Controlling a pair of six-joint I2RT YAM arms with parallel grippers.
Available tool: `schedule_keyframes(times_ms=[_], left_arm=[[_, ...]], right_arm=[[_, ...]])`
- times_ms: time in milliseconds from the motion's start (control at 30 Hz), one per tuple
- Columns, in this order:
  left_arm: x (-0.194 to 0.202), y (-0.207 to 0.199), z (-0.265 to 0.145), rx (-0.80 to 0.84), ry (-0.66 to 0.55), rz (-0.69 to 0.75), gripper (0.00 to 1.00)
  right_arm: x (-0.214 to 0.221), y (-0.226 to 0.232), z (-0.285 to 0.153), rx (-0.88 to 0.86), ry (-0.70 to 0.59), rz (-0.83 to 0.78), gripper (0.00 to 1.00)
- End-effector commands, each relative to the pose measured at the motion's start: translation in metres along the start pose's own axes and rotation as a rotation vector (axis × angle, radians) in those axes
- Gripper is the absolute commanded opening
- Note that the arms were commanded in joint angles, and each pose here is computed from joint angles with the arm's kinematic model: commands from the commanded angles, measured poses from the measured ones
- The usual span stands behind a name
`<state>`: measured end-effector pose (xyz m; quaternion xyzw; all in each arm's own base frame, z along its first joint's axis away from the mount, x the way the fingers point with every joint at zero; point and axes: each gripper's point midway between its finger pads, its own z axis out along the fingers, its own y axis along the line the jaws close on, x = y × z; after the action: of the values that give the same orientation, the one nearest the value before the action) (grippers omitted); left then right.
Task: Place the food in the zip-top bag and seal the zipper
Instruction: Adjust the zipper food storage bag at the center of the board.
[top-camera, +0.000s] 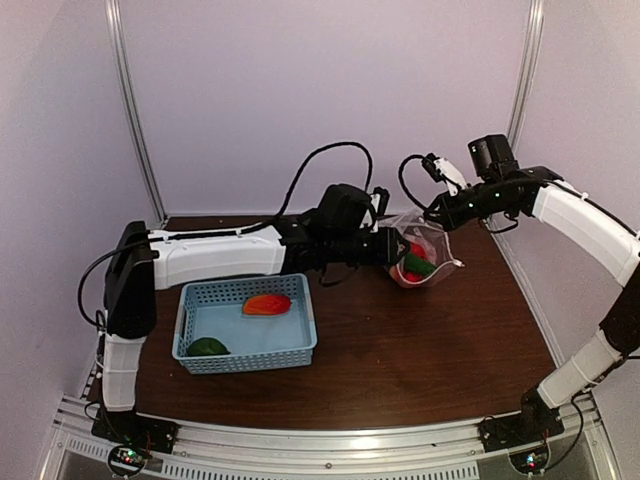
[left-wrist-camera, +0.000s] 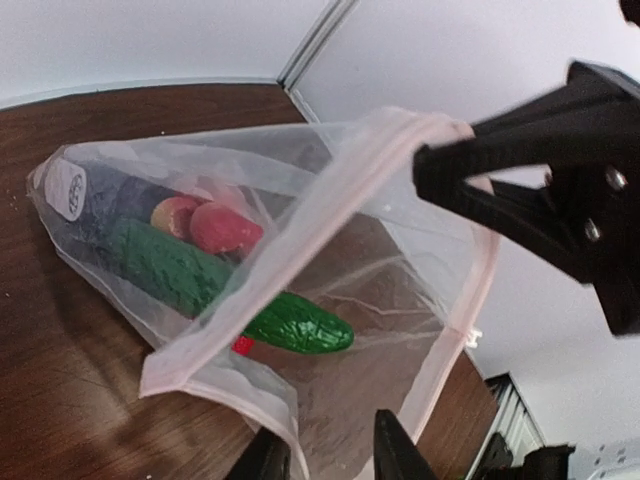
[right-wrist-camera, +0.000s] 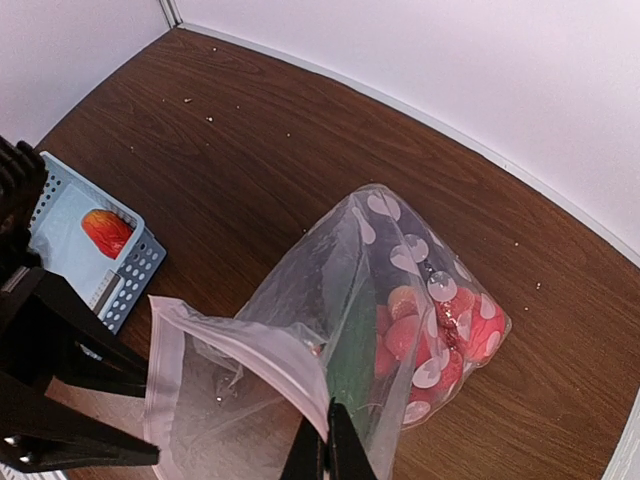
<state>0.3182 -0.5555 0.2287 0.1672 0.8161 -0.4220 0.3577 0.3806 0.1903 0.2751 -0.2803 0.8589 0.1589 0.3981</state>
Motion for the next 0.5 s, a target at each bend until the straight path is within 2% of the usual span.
schedule_keyframes(times_ms=[0,67,133,300,367,467], left_arm=[[0.006,-0.050,-0.040,0.256,0.030,0.088,0.45],[0.020,-0.050,-0.063,0.291,0.066,0.105,0.52],[0.030,-0.035,-0.087,0.247,0.063,0.135,0.58],[0.060,0.036,-0.144,-0.052,0.115,0.233,0.68],[0.068,0.065,-0.161,-0.183,0.143,0.263,0.69],[0.079,0.092,-0.182,-0.284,0.165,0.284,0.70]], right_arm=[[0.001,0.000,0.004,0.006,-0.034,0.004,0.00],[0.001,-0.004,0.005,0.023,-0.032,-0.005,0.00],[0.000,-0.013,0.008,0.034,-0.026,0.005,0.00],[-0.021,-0.058,0.009,0.101,-0.023,0.042,0.00],[-0.036,-0.089,0.001,0.159,-0.045,0.069,0.00],[-0.061,-0.127,-0.018,0.221,-0.084,0.096,0.00]])
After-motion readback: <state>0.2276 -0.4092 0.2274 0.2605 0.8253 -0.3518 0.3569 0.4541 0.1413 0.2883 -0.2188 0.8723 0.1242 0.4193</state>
